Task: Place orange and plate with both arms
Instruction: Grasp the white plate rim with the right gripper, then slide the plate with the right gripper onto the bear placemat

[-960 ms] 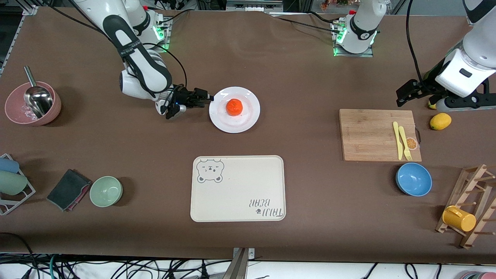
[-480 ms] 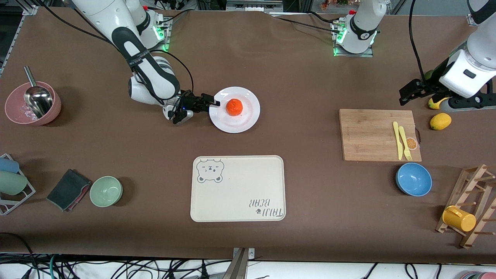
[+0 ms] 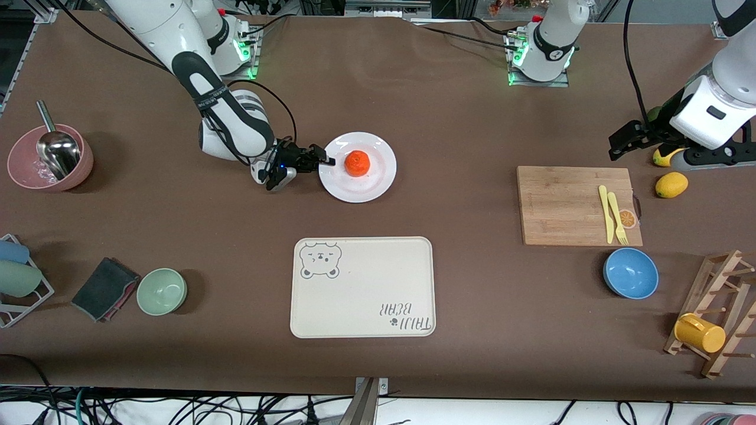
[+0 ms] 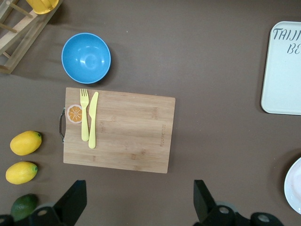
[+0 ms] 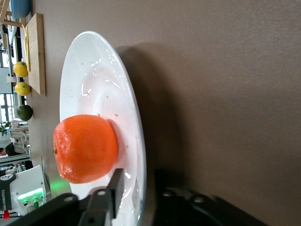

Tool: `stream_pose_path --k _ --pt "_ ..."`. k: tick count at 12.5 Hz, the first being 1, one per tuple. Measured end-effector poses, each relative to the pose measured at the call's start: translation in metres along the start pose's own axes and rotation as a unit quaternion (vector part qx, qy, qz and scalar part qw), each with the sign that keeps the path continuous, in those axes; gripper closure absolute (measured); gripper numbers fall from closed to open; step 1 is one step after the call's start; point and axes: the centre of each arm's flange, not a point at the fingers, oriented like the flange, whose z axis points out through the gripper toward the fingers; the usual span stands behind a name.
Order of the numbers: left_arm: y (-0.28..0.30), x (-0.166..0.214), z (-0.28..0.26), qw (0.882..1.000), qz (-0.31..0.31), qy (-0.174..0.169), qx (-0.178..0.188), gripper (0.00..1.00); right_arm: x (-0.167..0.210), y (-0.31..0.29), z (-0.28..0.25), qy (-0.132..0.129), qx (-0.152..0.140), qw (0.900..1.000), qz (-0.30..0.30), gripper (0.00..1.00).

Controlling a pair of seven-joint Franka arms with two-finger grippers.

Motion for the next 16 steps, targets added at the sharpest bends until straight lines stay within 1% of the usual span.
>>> stream_pose_path --k 1,3,4,5,6,7,12,14,16 --pt "0.000 0.000 0.000 1.000 0.000 0.000 0.000 0.00 0.000 0.000 0.000 0.000 0.000 1.000 -0.002 0.69" --pt "0.000 0.000 0.000 1.000 0.000 0.000 0.000 0.00 0.000 0.001 0.001 0.000 0.001 1.000 -0.007 0.86" --pt "0.000 0.000 0.000 1.000 0.000 0.000 0.000 0.00 0.000 0.000 0.001 0.000 0.002 1.000 -0.009 0.87" --pt "0.000 0.000 0.000 1.000 0.000 0.000 0.000 0.00 0.001 0.000 0.001 0.001 0.003 1.000 -0.009 0.90" --pt "0.000 0.000 0.000 1.000 0.000 0.000 0.000 0.00 0.001 0.000 0.001 0.002 0.003 1.000 -0.011 0.90" --pt "0.000 0.000 0.000 1.000 0.000 0.000 0.000 0.00 0.003 -0.002 0.001 0.003 0.007 1.000 -0.010 0.93" --pt "0.000 0.000 0.000 1.000 0.000 -0.001 0.000 0.00 0.003 -0.002 0.001 0.004 0.008 1.000 -0.009 0.93" --pt "0.000 0.000 0.000 1.000 0.000 -0.001 0.000 0.00 0.006 -0.001 -0.001 0.008 0.008 1.000 0.013 0.93" --pt "0.000 0.000 0.000 1.000 0.000 -0.002 0.000 0.00 0.022 -0.005 -0.007 0.022 0.013 0.998 0.049 0.95"
